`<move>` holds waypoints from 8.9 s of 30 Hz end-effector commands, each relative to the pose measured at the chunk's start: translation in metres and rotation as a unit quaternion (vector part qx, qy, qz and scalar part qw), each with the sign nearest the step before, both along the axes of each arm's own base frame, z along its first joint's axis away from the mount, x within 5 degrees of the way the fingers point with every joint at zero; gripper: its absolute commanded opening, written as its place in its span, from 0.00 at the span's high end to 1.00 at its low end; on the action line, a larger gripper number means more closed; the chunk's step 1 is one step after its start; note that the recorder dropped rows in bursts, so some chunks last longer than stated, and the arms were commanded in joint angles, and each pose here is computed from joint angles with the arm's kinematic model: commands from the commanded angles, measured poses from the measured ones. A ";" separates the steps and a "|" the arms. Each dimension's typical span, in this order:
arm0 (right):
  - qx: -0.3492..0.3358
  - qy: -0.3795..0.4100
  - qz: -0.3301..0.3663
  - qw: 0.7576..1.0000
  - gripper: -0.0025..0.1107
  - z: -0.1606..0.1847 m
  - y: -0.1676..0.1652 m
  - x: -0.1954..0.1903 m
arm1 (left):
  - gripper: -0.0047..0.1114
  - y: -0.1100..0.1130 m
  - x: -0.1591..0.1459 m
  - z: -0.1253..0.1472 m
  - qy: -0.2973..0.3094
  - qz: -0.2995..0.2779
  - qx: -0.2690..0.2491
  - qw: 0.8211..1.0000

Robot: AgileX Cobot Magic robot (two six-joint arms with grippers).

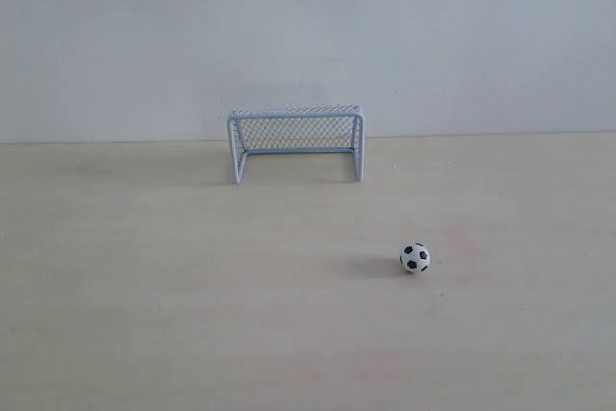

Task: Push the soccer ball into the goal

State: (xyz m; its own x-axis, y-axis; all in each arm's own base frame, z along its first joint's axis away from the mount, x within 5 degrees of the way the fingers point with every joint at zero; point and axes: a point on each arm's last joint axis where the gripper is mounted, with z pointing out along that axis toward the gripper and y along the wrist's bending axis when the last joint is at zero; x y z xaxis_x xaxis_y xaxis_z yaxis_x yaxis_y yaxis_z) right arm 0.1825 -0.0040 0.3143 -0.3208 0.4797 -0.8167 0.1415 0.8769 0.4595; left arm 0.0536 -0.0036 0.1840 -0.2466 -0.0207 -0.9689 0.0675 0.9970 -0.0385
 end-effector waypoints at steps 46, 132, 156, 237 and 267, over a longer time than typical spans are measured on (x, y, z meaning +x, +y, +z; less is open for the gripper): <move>-0.571 0.129 0.726 0.361 0.98 -0.145 0.117 0.174 | 0.92 0.000 0.000 0.000 -0.003 0.001 -0.001 1.000; -0.428 0.180 0.669 0.580 0.98 -0.084 0.147 0.102 | 0.92 0.000 0.000 0.000 -0.003 0.001 -0.001 1.000; -0.311 0.191 0.686 0.629 0.98 -0.085 0.157 0.082 | 0.92 0.000 0.000 0.000 -0.003 0.001 -0.001 1.000; -0.129 -0.201 0.054 0.970 0.98 -0.065 0.012 -0.122 | 0.92 0.000 0.000 0.000 -0.003 0.001 -0.001 1.000; -0.240 -0.045 0.041 0.969 0.98 -0.133 0.000 -0.129 | 0.92 0.000 0.000 0.000 -0.003 0.001 -0.001 1.000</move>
